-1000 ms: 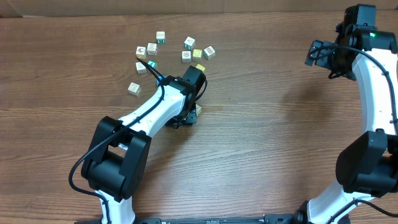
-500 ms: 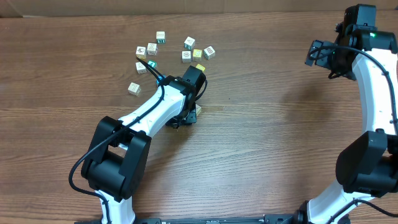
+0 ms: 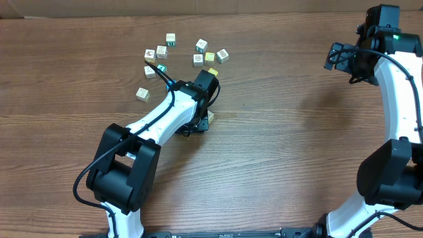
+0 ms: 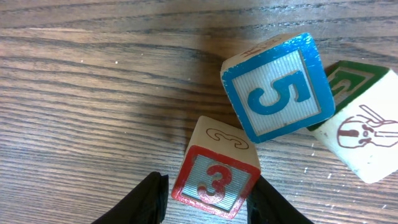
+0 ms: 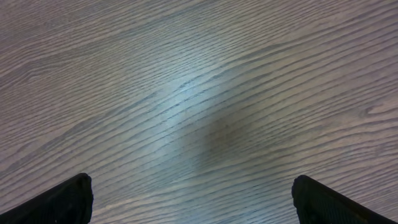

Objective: Form a circle

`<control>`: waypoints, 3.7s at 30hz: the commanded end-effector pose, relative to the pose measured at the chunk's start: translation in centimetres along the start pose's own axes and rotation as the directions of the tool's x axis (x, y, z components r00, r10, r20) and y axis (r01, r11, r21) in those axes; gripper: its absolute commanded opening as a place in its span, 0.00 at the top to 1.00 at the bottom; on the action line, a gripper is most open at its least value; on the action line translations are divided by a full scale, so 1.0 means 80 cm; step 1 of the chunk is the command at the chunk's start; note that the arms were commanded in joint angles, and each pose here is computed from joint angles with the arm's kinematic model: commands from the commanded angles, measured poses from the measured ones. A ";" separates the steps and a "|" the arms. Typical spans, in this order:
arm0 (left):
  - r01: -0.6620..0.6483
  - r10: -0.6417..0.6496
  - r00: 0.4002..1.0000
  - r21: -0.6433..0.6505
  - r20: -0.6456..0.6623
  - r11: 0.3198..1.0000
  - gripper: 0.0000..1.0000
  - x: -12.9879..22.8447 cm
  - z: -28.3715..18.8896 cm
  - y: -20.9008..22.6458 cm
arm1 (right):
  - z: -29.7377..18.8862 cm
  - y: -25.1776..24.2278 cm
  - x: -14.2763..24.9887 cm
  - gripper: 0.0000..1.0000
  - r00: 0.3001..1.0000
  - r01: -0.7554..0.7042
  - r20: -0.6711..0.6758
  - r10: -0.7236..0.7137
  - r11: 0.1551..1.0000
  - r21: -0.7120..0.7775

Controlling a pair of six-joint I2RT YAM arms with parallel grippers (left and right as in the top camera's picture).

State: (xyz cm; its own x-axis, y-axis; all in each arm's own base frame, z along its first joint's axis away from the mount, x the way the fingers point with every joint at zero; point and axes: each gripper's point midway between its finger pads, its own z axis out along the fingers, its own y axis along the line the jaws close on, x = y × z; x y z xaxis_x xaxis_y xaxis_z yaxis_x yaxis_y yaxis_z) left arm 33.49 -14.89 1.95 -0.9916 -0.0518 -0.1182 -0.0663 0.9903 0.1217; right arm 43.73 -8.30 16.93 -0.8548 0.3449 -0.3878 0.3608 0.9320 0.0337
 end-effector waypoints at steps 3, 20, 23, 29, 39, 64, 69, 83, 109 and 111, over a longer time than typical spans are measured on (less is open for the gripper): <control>0.025 -0.025 0.999 -0.012 0.020 1.000 0.61 -0.003 -0.002 0.003 | -0.009 -0.001 -0.006 0.00 1.000 -0.008 0.024 0.009 1.000 -0.005; 0.025 -0.025 0.999 -0.008 0.025 1.000 0.62 -0.005 -0.002 0.002 | -0.009 -0.001 -0.006 0.00 1.000 -0.008 0.024 0.009 1.000 -0.005; 0.025 -0.025 0.999 -0.008 0.025 1.000 0.62 -0.005 -0.002 0.002 | -0.009 -0.001 -0.006 0.00 1.000 -0.008 0.024 0.009 1.000 -0.005; 0.025 -0.025 0.999 -0.009 0.025 1.000 0.62 -0.005 -0.002 0.002 | -0.009 -0.001 -0.006 0.00 1.000 -0.008 0.024 0.008 1.000 -0.005; 0.026 -0.026 0.999 -0.005 0.031 1.000 0.62 -0.007 -0.002 0.001 | -0.009 -0.001 -0.006 0.00 1.000 -0.008 0.024 0.009 1.000 -0.005; 0.023 -0.022 1.000 -0.014 0.021 1.000 0.58 -0.004 -0.002 0.003 | -0.009 -0.001 -0.006 0.00 1.000 -0.008 0.024 0.009 1.000 -0.005; 0.019 -0.019 1.000 -0.018 0.017 1.000 0.63 -0.002 -0.002 0.004 | -0.009 -0.001 -0.006 0.00 1.000 -0.008 0.024 0.008 1.000 -0.005; 0.021 -0.020 1.000 -0.013 0.023 1.000 0.66 -0.004 -0.002 0.003 | -0.009 -0.001 -0.006 0.00 1.000 -0.008 0.024 0.008 1.000 -0.005; 0.019 -0.019 1.000 -0.007 0.013 1.000 0.54 -0.002 -0.002 0.002 | -0.009 -0.001 -0.006 0.00 1.000 -0.008 0.024 0.009 1.000 -0.005; 0.020 -0.020 1.000 -0.005 0.013 1.000 0.53 -0.002 -0.003 0.001 | -0.009 -0.001 -0.006 0.00 1.000 -0.008 0.024 0.008 1.000 -0.005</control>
State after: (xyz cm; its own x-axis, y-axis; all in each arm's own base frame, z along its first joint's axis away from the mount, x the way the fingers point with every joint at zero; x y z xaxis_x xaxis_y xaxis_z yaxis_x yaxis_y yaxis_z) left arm 33.59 -14.88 1.96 -0.9908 -0.0560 -0.1235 -0.0711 0.9900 0.1218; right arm 43.74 -8.31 16.94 -0.8546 0.3449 -0.3882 0.3609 0.9320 0.0334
